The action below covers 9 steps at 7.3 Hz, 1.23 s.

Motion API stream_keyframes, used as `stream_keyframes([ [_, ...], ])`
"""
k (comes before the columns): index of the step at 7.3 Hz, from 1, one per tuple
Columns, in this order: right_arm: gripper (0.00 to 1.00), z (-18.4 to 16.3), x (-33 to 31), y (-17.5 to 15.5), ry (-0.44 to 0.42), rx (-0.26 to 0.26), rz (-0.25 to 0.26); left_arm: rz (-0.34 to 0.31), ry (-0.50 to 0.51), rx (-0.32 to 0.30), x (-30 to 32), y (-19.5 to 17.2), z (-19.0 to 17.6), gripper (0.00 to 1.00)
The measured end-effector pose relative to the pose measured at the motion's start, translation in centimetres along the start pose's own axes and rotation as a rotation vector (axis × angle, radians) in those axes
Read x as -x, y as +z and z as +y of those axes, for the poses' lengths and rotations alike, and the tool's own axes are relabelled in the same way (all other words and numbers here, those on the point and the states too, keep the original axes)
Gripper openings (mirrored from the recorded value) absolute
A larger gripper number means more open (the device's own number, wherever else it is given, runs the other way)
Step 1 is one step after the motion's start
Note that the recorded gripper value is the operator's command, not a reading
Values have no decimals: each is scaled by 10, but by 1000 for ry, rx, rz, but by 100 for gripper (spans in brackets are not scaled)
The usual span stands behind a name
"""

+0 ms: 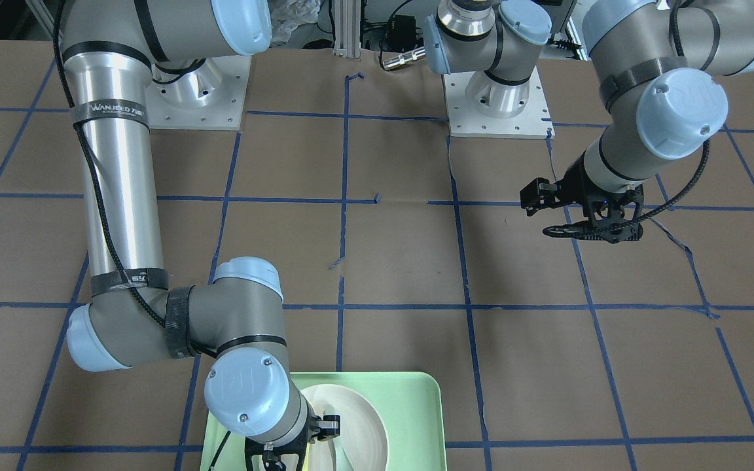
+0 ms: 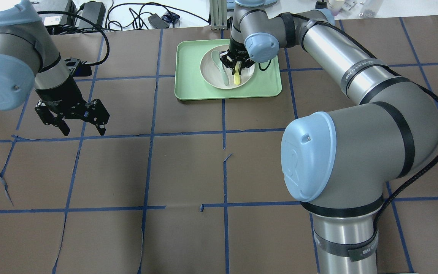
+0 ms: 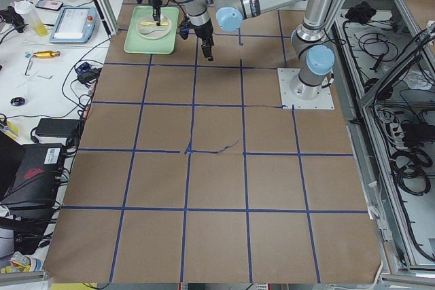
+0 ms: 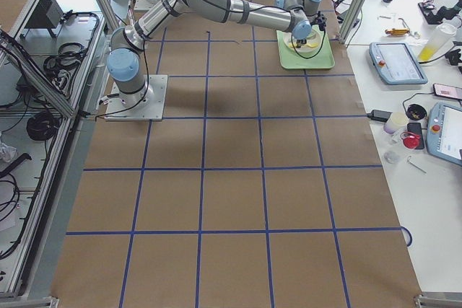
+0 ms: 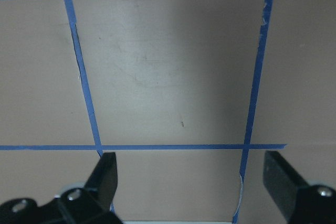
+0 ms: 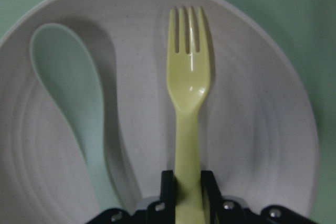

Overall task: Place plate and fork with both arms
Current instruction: 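Lift the fork and set it on the tray beside the plate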

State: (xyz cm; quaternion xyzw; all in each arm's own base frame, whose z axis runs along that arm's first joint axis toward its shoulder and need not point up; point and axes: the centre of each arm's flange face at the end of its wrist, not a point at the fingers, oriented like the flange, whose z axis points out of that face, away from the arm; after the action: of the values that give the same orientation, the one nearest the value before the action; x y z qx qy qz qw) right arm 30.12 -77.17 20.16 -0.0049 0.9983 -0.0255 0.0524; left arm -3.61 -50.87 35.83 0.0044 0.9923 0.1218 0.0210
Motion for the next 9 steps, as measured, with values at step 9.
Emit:
stream_keyframes([
  [9,0,5,-87,-60,-153,43,70,-4,-18,-16,12,-8,-1,100],
])
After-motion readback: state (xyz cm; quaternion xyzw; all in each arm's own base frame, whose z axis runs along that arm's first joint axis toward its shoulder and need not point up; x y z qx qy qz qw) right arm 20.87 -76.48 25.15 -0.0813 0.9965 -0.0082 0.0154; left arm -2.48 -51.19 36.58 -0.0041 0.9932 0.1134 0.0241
